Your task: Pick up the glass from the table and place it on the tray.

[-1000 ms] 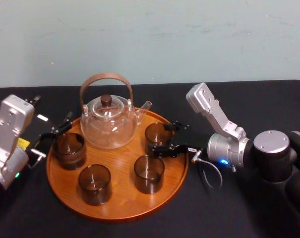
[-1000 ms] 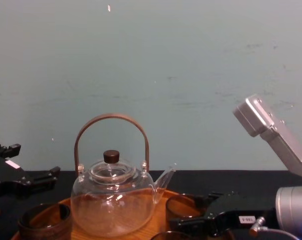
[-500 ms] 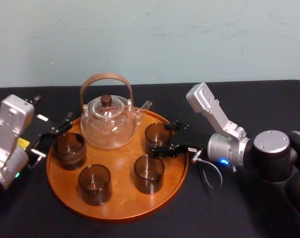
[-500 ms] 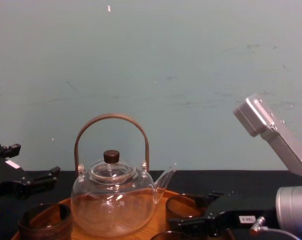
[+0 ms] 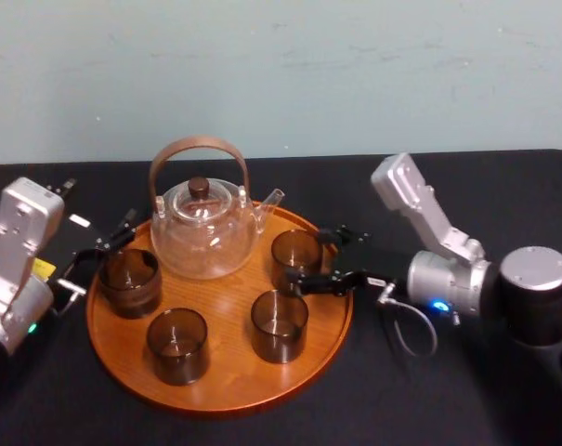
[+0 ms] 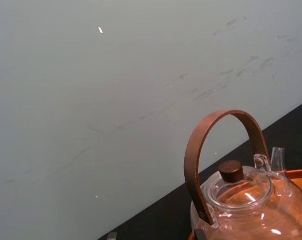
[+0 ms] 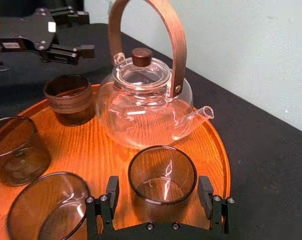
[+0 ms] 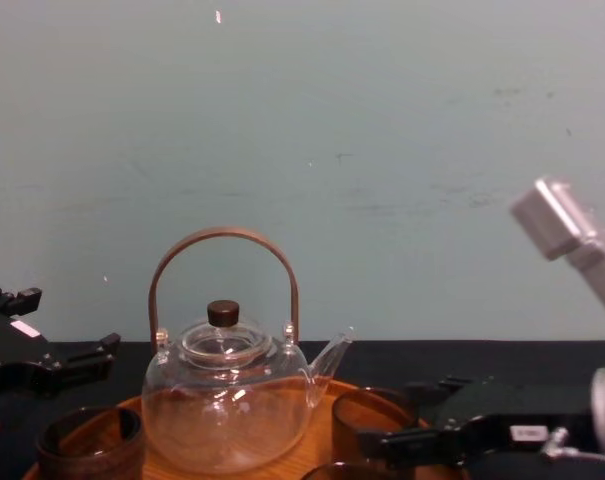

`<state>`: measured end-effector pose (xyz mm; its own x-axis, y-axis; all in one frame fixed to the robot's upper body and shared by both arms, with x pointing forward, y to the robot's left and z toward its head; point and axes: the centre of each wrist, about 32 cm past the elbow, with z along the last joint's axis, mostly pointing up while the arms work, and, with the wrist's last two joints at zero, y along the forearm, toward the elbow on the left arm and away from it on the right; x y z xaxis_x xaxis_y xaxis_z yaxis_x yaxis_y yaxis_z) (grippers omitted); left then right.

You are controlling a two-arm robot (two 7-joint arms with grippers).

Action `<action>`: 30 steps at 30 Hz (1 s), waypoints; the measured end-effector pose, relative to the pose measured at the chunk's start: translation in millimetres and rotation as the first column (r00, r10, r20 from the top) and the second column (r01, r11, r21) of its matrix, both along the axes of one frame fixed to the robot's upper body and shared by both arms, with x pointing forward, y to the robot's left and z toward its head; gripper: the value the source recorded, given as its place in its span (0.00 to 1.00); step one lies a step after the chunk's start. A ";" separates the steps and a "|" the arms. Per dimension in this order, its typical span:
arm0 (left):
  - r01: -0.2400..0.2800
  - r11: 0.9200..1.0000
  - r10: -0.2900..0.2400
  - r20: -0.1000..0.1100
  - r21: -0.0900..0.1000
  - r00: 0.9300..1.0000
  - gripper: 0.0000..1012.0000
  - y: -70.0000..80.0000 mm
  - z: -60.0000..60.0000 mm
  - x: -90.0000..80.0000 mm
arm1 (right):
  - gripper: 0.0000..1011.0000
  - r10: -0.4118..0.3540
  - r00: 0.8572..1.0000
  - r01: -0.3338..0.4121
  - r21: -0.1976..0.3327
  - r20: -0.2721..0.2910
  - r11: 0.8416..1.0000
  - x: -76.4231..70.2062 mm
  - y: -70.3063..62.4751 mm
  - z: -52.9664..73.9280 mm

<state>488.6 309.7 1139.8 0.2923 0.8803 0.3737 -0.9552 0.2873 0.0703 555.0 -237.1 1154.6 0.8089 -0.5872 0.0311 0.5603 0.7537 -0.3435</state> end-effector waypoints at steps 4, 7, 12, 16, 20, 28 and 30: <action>0.000 1.000 0.000 0.000 0.000 1.000 0.99 0.0 0.0 0.0 | 0.99 0.003 1.000 -0.003 0.010 0.005 1.000 -7.6 -9.7 3.7; 0.000 1.000 0.000 0.000 0.000 1.000 0.99 0.0 0.0 0.0 | 0.99 0.000 1.000 0.000 0.014 0.008 1.000 -14.3 -17.6 5.4; 0.000 1.000 0.000 0.000 0.000 1.000 0.99 0.0 0.0 0.0 | 0.99 -0.009 1.000 0.009 0.016 0.016 1.000 -23.9 -29.3 8.1; 0.000 1.000 0.000 0.000 0.000 1.000 0.99 0.0 0.0 0.0 | 0.99 -0.018 0.999 0.017 0.024 0.030 1.000 -34.2 -42.2 10.6; 0.000 1.000 0.000 0.000 0.000 1.000 0.99 0.0 0.0 0.0 | 0.99 -0.031 0.998 0.029 0.032 0.046 0.999 -41.5 -50.5 12.4; 0.000 1.000 0.000 0.000 0.000 1.000 0.99 0.0 0.0 0.0 | 0.99 -0.131 0.986 0.124 0.068 0.103 0.990 -60.3 -66.9 10.2; 0.000 1.000 0.000 0.000 0.000 1.000 0.99 0.0 0.0 0.0 | 0.99 -0.156 0.981 0.147 0.079 0.118 0.986 -62.9 -69.2 10.0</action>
<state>488.6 309.7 1139.8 0.2923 0.8803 0.3737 -0.9553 0.2873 0.0703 492.1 -306.3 1164.6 0.7030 -0.7066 0.0801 0.7044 0.6766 -0.2145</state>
